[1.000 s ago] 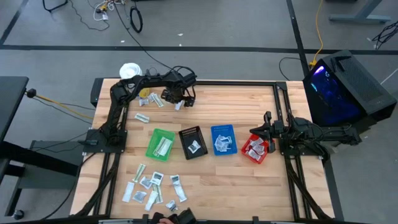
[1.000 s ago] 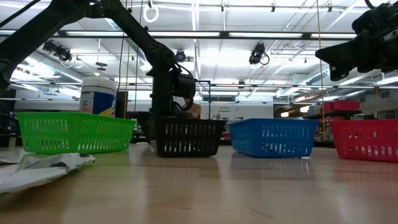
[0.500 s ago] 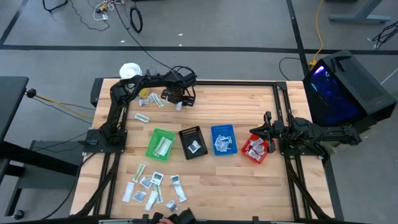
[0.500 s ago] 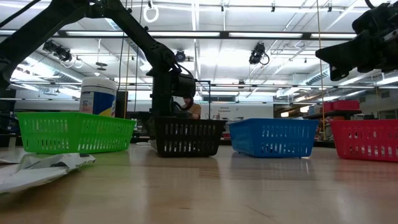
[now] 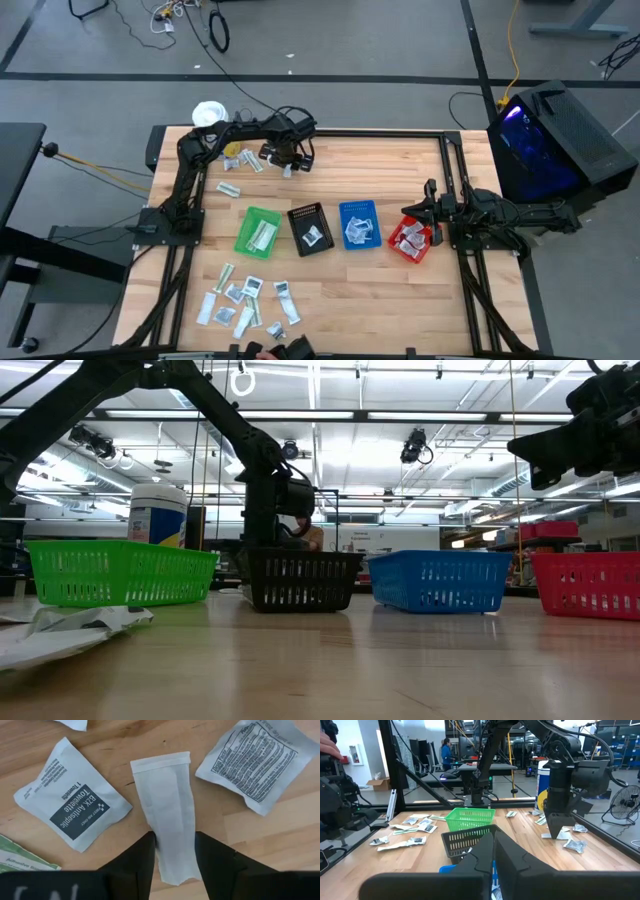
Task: Pick & Place First Aid Supplies
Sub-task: Put the bandage into the green basket
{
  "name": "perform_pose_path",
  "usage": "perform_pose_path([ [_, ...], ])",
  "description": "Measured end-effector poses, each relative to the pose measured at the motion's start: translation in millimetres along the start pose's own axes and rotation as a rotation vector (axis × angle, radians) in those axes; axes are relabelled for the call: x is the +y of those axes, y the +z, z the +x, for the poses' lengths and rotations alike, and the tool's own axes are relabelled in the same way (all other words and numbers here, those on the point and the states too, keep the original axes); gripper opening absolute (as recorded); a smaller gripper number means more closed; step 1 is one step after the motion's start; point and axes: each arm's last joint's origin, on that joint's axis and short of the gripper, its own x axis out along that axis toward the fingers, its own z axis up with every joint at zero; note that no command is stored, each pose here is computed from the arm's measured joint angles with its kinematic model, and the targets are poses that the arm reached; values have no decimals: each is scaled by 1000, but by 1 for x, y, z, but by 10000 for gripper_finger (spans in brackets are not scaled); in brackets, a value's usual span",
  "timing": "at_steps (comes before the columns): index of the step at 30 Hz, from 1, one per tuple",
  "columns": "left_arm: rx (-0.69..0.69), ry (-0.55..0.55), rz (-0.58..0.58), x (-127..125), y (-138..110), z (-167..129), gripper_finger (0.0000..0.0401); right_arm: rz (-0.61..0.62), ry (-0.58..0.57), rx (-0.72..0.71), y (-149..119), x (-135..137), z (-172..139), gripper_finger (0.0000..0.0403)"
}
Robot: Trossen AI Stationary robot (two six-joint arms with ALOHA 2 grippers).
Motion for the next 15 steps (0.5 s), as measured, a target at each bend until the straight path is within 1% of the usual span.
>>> perform_pose_path([
  [3, 1, 0, 0, 0, 0, -2, 147, 0, 0, 0, 0, 0, 0, 23],
  [6, -1, -2, 3, 1, -2, -9, 145, 0, 0, 0, 0, 0, 0, 23],
  [11, -8, -8, 11, 2, -8, -26, 145, 0, 0, 0, 0, 0, 0, 23],
  [15, -33, -29, 21, 2, -13, -46, 145, 0, 0, 0, 0, 0, 0, 23],
])
